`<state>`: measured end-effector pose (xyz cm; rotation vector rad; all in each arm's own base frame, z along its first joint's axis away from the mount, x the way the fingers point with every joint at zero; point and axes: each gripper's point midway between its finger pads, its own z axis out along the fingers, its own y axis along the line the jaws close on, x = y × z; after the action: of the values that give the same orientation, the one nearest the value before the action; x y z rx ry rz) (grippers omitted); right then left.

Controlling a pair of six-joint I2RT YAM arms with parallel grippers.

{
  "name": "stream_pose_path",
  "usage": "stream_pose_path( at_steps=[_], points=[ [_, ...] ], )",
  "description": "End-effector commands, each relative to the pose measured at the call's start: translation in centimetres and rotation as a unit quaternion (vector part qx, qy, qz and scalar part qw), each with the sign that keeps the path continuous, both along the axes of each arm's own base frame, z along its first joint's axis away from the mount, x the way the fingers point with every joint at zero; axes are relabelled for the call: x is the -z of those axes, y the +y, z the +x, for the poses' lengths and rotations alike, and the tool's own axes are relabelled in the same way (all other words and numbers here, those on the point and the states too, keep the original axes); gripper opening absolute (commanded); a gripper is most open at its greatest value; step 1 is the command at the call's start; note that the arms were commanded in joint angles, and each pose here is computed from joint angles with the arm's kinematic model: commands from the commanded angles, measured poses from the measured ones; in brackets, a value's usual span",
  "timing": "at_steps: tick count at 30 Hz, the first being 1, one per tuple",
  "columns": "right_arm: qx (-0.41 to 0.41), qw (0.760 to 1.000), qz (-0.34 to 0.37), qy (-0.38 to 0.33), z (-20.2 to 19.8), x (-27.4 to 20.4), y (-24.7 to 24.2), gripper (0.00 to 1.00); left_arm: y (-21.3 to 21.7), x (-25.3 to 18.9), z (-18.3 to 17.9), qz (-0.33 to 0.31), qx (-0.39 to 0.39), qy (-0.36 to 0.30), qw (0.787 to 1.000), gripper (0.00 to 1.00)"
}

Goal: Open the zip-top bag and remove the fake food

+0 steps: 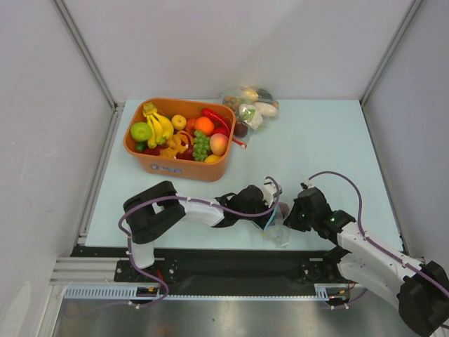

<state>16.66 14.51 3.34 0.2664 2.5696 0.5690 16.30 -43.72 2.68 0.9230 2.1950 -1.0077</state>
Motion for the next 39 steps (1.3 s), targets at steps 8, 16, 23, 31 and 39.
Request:
stream_pose_path(
  at_steps=[8, 16, 23, 31, 39],
  points=[
    [0.036, 0.999, -0.021, -0.015, 1.3, -0.8, -1.4, 0.0, 2.2, -7.4, -1.5, -0.049, 0.018, -0.039, 0.998, 0.0],
    [0.039, 0.999, -0.025, -0.015, 1.4, -0.8, -1.6, 0.0, 3.2, -10.0, -3.0, -0.066, 0.05, -0.043, 0.996, 0.0],
    [0.047, 0.998, -0.029, -0.02, 1.8, -1.1, -1.9, 0.0, 4.4, -10.9, -4.5, -0.067, 0.08, -0.032, 0.994, 0.0],
    [0.058, 0.997, -0.037, -0.037, 3.1, -2.1, -2.2, 0.0, 5.2, -11.1, -7.1, -0.068, 0.149, -0.016, 0.986, 0.0],
    [0.062, 0.996, -0.045, -0.04, 3.2, -2.2, -2.5, 0.0, 6.2, -13.7, -5.1, -0.068, 0.096, -0.066, 0.991, 0.0]
  ],
)
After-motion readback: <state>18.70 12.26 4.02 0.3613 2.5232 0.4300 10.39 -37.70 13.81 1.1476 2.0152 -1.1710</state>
